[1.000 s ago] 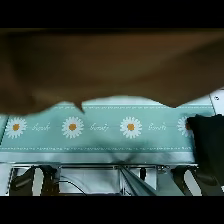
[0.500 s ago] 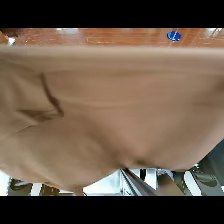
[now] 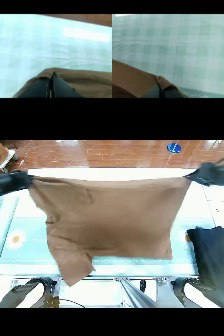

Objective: Fold the shirts.

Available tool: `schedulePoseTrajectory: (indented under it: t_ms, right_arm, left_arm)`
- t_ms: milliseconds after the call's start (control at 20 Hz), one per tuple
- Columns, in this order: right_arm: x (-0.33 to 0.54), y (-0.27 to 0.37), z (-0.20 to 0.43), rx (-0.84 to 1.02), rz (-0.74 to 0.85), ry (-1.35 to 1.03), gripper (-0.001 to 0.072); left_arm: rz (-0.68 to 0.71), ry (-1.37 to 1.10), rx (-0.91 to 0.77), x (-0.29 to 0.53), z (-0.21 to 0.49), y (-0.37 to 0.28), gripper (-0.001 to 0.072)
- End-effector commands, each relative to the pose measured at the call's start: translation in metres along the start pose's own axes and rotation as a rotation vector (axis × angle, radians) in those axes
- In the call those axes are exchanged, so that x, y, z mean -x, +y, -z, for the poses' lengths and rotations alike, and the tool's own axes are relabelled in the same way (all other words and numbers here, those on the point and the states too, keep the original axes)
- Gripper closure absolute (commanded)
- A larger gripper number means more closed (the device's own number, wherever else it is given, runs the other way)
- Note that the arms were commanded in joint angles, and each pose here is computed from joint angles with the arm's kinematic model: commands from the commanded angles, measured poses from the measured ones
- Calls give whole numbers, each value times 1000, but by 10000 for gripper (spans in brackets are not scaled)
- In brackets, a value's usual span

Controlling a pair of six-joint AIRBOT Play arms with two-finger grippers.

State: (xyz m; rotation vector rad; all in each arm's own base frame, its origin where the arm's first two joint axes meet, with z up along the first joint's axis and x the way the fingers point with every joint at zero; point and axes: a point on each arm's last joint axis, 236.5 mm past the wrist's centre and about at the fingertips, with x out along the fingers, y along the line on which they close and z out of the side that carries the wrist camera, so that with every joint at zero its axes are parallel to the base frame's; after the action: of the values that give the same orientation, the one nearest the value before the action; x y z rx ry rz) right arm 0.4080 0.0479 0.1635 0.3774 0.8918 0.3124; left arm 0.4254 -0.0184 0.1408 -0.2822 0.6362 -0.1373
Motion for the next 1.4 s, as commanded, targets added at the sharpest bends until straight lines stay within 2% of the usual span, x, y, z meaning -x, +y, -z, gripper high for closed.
schedulePoseTrajectory:
  t_ms: [0,200,500,650,800,1100,1150,1200,1250,1350]
  right_arm:
    - [-98,-45,-15,-128,-20,37,695]
    - [-154,-73,-29,-200,-30,88,695]
    - [-163,-90,-13,-241,-32,170,695]
    - [-137,-96,17,-231,-67,314,695]
    - [-123,-113,61,-188,-23,481,695]
    - [-146,-138,114,-253,39,550,694]
    - [-149,-138,114,-265,32,537,661]
    - [-149,-136,113,-283,30,536,459]
    - [-146,-131,115,-292,14,550,294]
    - [-132,-127,119,-303,8,586,301]
  left_arm:
    - [-25,37,126,-93,23,14,681]
    - [-38,143,201,-140,47,27,681]
    - [18,317,135,-124,69,16,680]
    - [80,497,37,-92,98,17,680]
    - [135,716,44,-62,147,21,680]
    - [139,840,93,-66,206,26,680]
    - [134,846,106,-68,208,27,667]
    - [125,847,124,-68,208,27,532]
    - [128,848,124,-67,205,27,216]
    - [142,866,121,-56,193,27,198]
